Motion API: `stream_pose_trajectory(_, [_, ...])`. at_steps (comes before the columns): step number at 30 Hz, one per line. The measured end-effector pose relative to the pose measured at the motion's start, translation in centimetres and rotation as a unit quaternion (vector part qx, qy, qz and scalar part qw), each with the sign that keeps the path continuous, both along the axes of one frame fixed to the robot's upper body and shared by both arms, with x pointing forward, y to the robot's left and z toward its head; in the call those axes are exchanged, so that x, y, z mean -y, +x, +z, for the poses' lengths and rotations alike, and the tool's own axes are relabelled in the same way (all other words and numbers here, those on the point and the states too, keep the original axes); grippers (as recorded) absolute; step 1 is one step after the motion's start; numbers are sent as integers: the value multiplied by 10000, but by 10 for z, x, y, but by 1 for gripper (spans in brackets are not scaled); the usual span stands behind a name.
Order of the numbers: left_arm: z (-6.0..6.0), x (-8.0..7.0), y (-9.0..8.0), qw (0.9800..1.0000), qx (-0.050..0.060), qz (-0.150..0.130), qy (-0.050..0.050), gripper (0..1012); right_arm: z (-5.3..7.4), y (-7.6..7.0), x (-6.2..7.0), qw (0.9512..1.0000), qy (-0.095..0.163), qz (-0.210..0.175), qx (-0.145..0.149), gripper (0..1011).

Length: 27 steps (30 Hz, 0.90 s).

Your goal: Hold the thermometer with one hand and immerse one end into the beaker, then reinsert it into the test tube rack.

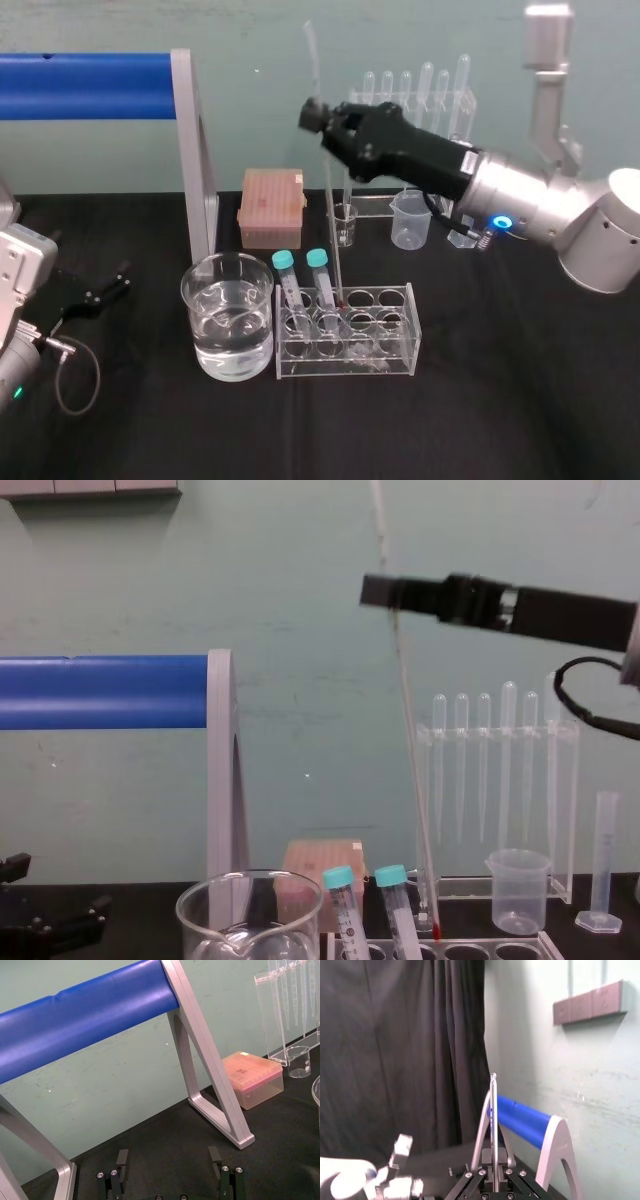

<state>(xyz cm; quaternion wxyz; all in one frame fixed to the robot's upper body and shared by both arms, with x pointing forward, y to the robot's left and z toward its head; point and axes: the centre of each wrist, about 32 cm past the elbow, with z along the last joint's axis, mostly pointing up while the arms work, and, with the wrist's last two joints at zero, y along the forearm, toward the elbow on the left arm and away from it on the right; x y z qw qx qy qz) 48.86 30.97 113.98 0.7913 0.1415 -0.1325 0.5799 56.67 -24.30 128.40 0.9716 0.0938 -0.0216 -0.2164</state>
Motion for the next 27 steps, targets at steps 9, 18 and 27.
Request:
stream_pose_trajectory(9, [0, 0, 0, 10000, 0, 0, 0, 1008, 5, -7, 10, 9987, 497, -60, 82, 56])
stream_pose_trajectory(18, [0, 0, 0, 10000, 0, 0, 0, 1008, 45, 8, -11, 9941, 752, 324, 709, 56])
stream_pose_trajectory(27, [0, 0, 0, 10000, 0, 0, 0, 1008, 65, 30, -60, 9886, 812, 882, 915, 56])
